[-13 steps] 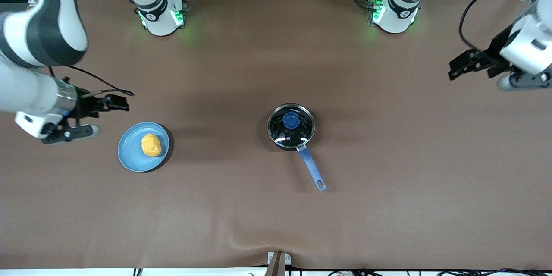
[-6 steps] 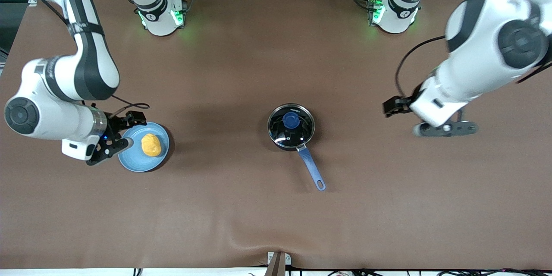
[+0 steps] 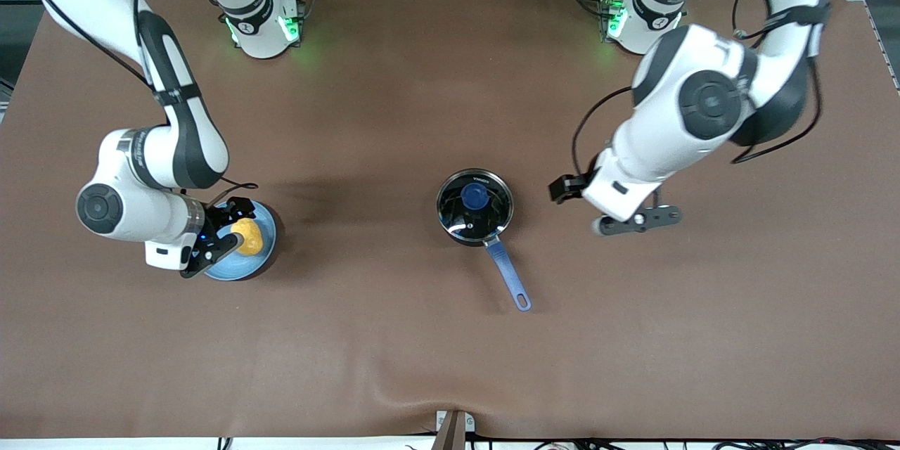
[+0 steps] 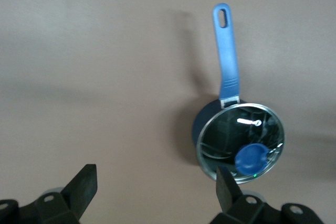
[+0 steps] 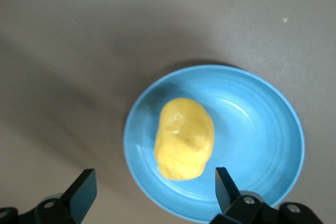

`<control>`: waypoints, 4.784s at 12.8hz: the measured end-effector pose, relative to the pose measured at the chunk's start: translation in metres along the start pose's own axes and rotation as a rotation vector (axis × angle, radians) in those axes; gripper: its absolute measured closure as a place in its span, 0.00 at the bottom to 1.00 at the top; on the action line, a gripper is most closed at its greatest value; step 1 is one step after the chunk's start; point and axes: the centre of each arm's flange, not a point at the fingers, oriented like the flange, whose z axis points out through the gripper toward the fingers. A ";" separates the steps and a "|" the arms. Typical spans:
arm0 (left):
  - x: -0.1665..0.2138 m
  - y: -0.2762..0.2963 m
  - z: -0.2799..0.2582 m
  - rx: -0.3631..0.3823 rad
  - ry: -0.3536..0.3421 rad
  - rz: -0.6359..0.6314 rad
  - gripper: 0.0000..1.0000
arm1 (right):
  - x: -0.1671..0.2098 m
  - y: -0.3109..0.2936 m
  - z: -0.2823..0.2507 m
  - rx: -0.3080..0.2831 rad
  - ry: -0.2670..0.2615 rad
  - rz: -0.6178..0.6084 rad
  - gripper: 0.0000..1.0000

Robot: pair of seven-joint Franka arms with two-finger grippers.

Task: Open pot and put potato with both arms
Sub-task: 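Grasp the potato with the right gripper while the left gripper grasps the lid knob, then lift the lid off with the left gripper while the right gripper carries the potato, then lower the potato into the pot while the left gripper sets the lid down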

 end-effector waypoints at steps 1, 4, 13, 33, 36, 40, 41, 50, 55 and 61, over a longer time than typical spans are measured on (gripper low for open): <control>-0.009 0.014 0.019 -0.007 0.007 -0.022 0.00 | -0.002 0.007 0.014 0.008 -0.006 0.001 0.00; -0.049 0.052 0.059 0.000 0.036 -0.056 0.00 | -0.004 0.017 0.045 0.047 -0.015 0.019 0.00; -0.097 0.113 0.144 0.013 0.115 -0.091 0.00 | 0.002 0.023 0.066 0.036 0.005 0.028 0.03; -0.097 0.126 0.186 0.026 0.160 -0.084 0.07 | 0.057 -0.042 -0.056 0.112 0.015 0.099 0.40; -0.096 0.127 0.184 0.019 0.163 -0.084 0.26 | 0.075 -0.098 -0.068 0.143 0.008 0.168 0.40; -0.095 0.129 0.179 0.011 0.169 -0.085 0.40 | 0.091 -0.154 -0.079 0.137 -0.001 0.239 0.40; -0.093 0.132 0.174 0.002 0.176 -0.086 0.40 | 0.093 -0.165 -0.080 0.135 -0.003 0.255 0.40; 0.034 -0.015 0.048 0.078 0.195 -0.059 0.40 | 0.130 -0.308 -0.083 0.157 0.068 0.420 0.40; 0.076 -0.153 0.088 0.104 0.058 -0.099 0.40 | 0.156 -0.413 -0.062 0.080 0.275 0.364 0.40; 0.072 -0.279 0.173 0.054 0.070 -0.062 0.40 | 0.178 -0.470 0.021 0.070 0.397 0.281 0.40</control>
